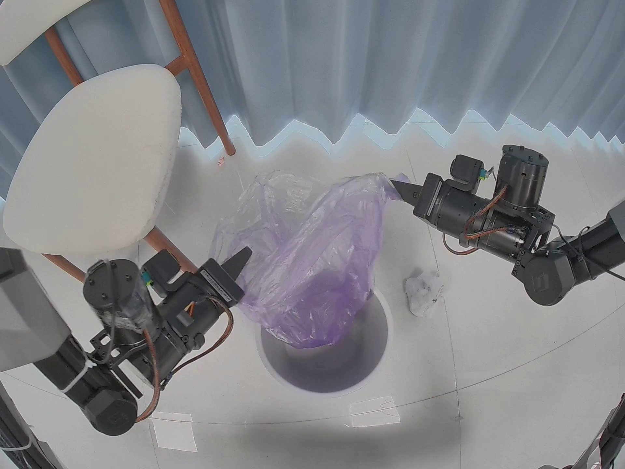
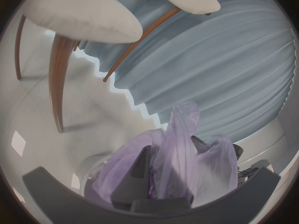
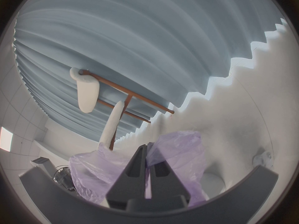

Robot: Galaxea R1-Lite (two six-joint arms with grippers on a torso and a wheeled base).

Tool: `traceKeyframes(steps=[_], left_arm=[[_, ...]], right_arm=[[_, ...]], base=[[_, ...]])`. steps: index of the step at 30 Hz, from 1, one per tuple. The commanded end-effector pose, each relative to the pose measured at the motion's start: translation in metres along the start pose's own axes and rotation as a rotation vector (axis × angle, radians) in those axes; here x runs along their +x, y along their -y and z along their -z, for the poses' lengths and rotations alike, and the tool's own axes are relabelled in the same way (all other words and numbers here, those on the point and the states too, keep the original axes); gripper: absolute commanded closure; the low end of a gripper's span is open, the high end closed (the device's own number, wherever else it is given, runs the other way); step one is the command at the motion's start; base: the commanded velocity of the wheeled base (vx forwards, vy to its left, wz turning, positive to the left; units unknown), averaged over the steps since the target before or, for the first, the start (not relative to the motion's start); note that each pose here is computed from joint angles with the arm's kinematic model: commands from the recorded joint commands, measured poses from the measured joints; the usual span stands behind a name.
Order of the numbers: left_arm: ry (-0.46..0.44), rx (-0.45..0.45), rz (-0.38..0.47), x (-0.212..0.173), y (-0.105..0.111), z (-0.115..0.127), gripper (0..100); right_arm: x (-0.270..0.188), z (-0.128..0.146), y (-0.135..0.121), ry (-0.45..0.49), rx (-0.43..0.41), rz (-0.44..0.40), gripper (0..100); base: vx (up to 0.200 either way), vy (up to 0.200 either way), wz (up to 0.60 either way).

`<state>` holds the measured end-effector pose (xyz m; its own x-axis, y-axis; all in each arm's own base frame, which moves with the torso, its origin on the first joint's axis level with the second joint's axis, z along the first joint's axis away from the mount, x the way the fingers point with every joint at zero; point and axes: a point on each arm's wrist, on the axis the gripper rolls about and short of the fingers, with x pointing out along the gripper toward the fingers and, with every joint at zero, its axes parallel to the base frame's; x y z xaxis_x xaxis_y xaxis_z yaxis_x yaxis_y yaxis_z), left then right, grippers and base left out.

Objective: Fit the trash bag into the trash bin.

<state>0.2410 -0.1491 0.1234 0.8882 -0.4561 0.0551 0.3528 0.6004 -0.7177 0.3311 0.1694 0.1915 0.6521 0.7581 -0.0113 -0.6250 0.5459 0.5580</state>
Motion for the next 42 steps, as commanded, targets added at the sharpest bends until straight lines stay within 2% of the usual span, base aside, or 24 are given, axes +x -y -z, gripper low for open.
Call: traceKeyframes(steps=[1, 7, 12, 16, 18, 21, 26, 28, 33, 37, 40, 42], left_arm=[[-0.058, 0.041, -0.123, 0.027, -0.033, 0.034, 100], [-0.068, 0.044, -0.163, 0.041, -0.052, 0.044, 100], [-0.072, 0.049, -0.185, 0.046, -0.061, 0.047, 100], [-0.095, 0.055, -0.213, 0.048, -0.071, 0.055, 100], [-0.083, 0.076, -0.226, 0.060, -0.082, 0.059, 100], [-0.069, 0.083, -0.261, 0.062, -0.091, 0.061, 100], [-0.050, 0.083, -0.285, 0.062, -0.097, 0.055, 100], [-0.008, 0.084, -0.263, 0.071, -0.097, 0.045, 100], [0.058, 0.079, -0.217, 0.085, -0.089, 0.033, 100], [0.077, 0.076, -0.205, 0.087, -0.086, 0.028, 100], [0.078, 0.078, -0.222, 0.086, -0.092, 0.027, 100], [0.058, 0.080, -0.245, 0.082, -0.097, 0.032, 100]], right_arm=[[0.006, 0.004, 0.043, -0.016, 0.033, 0.095, 100], [0.005, 0.024, 0.078, -0.031, 0.037, 0.155, 100], [0.001, 0.043, 0.092, -0.050, 0.051, 0.175, 100], [-0.004, 0.065, 0.104, -0.073, 0.065, 0.189, 100], [-0.001, 0.082, 0.117, -0.080, 0.069, 0.197, 100], [-0.005, 0.096, 0.124, -0.080, 0.067, 0.197, 100], [-0.016, 0.106, 0.127, -0.076, 0.070, 0.202, 100], [-0.017, 0.112, 0.135, -0.087, 0.079, 0.220, 100], [-0.013, 0.108, 0.134, -0.068, 0.066, 0.204, 100], [0.000, 0.077, 0.128, 0.045, 0.008, 0.152, 100], [-0.001, 0.071, 0.138, 0.067, 0.004, 0.170, 100], [-0.003, 0.079, 0.145, 0.050, 0.019, 0.191, 100]], base=[[0.000, 0.000, 0.00], [0.000, 0.000, 0.00], [0.000, 0.000, 0.00], [0.000, 0.000, 0.00], [0.000, 0.000, 0.00], [0.000, 0.000, 0.00], [0.000, 0.000, 0.00], [0.000, 0.000, 0.00], [0.000, 0.000, 0.00], [0.000, 0.000, 0.00], [0.000, 0.000, 0.00], [0.000, 0.000, 0.00]])
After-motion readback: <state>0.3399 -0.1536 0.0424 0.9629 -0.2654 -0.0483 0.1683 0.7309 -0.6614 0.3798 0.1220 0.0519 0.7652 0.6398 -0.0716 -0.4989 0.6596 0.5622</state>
